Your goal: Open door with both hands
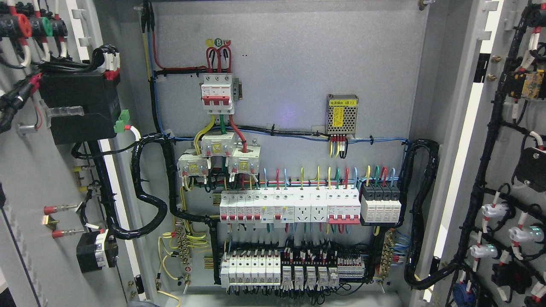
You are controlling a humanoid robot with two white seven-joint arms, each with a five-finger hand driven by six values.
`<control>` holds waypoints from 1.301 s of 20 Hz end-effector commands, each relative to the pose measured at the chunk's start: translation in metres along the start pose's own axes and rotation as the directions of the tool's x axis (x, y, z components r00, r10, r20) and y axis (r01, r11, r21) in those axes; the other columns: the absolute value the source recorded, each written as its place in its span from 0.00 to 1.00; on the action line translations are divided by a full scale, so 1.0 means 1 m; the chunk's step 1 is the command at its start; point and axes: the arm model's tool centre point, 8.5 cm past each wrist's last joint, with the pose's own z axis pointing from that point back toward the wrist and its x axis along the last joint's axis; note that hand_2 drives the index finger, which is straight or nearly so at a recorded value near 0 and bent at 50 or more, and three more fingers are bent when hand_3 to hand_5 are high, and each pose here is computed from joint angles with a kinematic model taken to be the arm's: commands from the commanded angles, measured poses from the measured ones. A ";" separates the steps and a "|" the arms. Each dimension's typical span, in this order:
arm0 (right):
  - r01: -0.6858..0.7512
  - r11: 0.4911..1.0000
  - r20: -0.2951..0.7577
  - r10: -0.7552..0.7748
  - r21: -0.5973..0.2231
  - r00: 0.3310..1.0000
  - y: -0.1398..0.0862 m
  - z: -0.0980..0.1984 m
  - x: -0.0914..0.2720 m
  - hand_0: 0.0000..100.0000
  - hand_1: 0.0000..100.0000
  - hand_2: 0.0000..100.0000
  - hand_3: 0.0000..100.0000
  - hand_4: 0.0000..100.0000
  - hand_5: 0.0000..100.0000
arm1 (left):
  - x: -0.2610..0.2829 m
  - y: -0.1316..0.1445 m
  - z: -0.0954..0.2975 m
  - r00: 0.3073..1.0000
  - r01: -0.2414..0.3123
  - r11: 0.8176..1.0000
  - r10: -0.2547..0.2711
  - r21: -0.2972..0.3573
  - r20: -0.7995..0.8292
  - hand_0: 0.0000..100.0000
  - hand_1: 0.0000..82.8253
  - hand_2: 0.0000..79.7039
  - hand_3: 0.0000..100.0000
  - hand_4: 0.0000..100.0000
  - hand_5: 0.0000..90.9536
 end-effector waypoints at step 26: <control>-0.226 0.868 0.221 0.350 -0.443 0.910 -0.058 0.226 0.063 0.38 0.00 0.00 0.00 0.00 0.00 | 0.086 -0.020 0.016 0.862 0.273 0.960 -0.271 0.058 0.429 0.00 0.00 0.00 0.00 0.00 0.00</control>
